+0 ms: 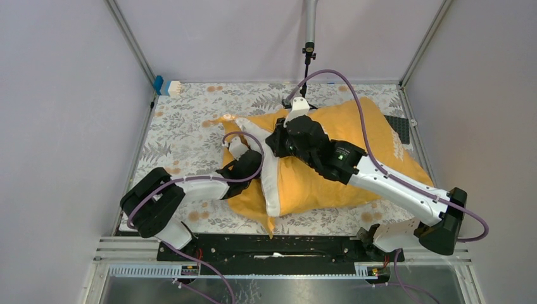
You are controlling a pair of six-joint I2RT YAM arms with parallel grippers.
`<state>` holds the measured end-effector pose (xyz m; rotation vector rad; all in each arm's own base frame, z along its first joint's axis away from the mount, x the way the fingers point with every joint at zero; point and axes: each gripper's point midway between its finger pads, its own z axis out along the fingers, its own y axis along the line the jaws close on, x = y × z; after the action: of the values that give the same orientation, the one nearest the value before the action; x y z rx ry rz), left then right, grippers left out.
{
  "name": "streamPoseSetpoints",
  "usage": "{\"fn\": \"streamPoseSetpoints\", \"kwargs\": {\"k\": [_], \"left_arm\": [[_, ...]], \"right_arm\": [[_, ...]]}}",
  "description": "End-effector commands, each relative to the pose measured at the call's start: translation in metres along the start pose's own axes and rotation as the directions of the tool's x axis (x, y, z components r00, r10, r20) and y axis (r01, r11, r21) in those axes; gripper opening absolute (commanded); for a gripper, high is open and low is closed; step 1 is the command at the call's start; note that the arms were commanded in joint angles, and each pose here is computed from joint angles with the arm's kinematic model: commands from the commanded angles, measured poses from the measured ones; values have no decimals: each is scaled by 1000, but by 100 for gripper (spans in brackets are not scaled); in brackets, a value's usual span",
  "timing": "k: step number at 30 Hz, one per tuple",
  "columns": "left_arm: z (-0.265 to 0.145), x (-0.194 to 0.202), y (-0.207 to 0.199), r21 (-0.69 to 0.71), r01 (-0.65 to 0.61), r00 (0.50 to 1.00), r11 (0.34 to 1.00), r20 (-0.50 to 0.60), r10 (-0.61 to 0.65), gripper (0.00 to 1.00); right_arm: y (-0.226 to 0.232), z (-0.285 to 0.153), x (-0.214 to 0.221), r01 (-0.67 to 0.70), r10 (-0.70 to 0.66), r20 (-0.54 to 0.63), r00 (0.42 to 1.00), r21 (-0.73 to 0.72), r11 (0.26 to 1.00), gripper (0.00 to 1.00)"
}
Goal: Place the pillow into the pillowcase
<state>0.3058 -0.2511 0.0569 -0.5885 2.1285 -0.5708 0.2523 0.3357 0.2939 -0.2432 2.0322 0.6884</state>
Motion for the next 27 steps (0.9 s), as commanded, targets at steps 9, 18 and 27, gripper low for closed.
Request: {"fn": "streamPoseSetpoints", "kwargs": {"k": [9,18,27], "left_arm": [[-55,-26,-29,196,27,999,980,-47,-18,0],[-91,-22,13,193,41,996,980,-86,-25,0],[-103,-2,32,261,54,989,964,-147,-16,0]], "right_arm": [[-5,-11,-29,-16,11,152,988,33,999,0],[-43,10,-9,69,-94,111,989,216,974,0],[-45,24,14,69,-78,49,996,179,981,0]]}}
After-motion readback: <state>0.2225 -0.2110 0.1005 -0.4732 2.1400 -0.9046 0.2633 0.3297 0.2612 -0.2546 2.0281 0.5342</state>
